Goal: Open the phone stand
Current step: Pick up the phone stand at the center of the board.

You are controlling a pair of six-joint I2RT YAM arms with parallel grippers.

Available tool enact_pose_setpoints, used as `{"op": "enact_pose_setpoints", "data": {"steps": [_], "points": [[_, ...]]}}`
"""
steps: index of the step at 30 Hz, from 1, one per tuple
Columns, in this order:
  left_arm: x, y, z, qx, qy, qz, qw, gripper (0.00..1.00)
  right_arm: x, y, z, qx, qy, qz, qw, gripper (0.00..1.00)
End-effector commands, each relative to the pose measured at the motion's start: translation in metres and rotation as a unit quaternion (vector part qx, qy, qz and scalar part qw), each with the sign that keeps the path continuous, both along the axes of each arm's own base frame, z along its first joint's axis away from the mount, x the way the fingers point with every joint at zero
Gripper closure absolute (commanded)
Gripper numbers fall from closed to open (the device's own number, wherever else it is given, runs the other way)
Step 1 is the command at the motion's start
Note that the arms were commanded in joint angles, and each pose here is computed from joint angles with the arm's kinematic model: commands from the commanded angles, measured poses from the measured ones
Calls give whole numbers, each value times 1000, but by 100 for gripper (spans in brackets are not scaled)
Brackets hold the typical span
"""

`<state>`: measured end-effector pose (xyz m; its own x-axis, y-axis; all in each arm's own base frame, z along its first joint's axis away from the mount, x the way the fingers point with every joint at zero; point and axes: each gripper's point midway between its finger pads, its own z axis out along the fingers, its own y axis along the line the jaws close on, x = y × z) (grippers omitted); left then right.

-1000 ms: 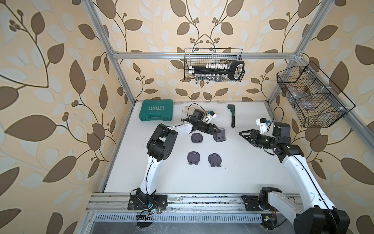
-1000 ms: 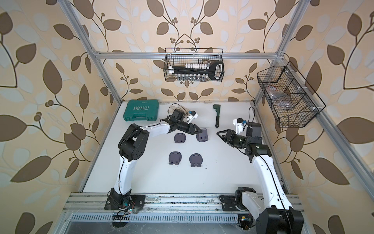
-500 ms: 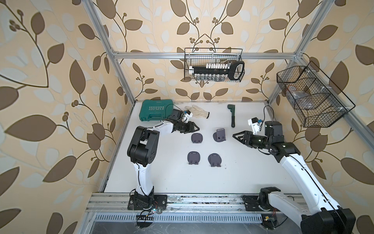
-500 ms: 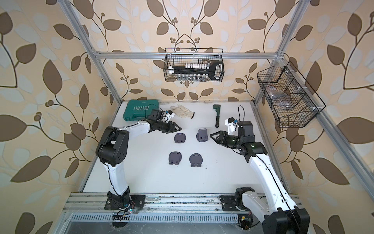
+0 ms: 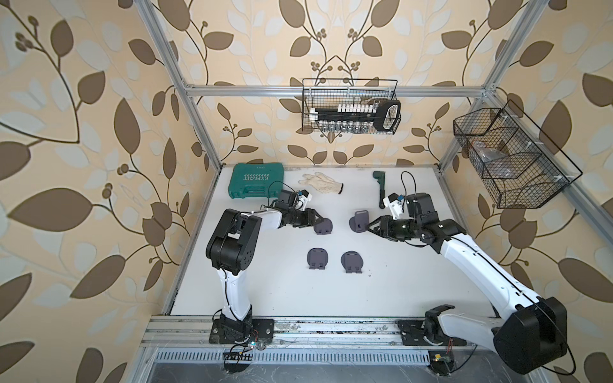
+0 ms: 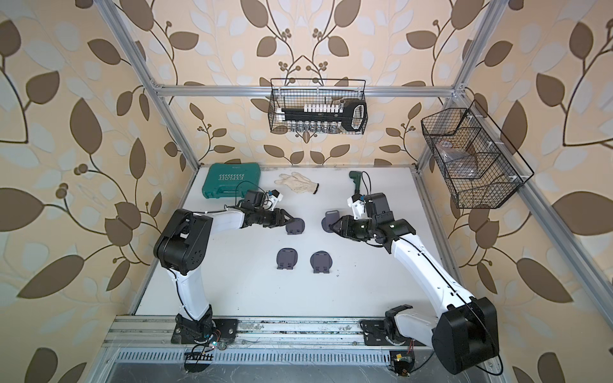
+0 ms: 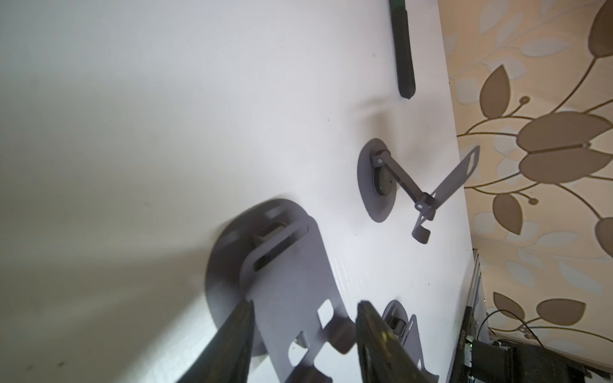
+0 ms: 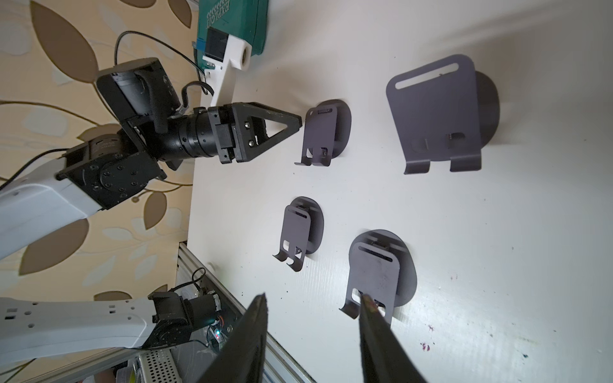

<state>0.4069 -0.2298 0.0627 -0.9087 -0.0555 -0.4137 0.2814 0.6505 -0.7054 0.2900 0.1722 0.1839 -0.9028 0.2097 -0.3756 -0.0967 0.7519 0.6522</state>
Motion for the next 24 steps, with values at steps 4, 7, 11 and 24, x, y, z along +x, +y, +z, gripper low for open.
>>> {"op": "enact_pose_setpoints", "data": {"steps": [4,7,11,24], "points": [[5,1,20,-28,-27,-1,999,48,12,5,1,-8,-9,-5,1000,61],[7,0,14,-36,-25,0,999,49,12,7,-1,-10,-6,-4,1000,61],[7,-5,14,-56,-28,-7,998,49,12,7,-4,-14,-4,-4,1000,61],[2,-12,-1,-61,-4,-23,998,51,11,8,-12,-19,4,-3,1000,61]]}}
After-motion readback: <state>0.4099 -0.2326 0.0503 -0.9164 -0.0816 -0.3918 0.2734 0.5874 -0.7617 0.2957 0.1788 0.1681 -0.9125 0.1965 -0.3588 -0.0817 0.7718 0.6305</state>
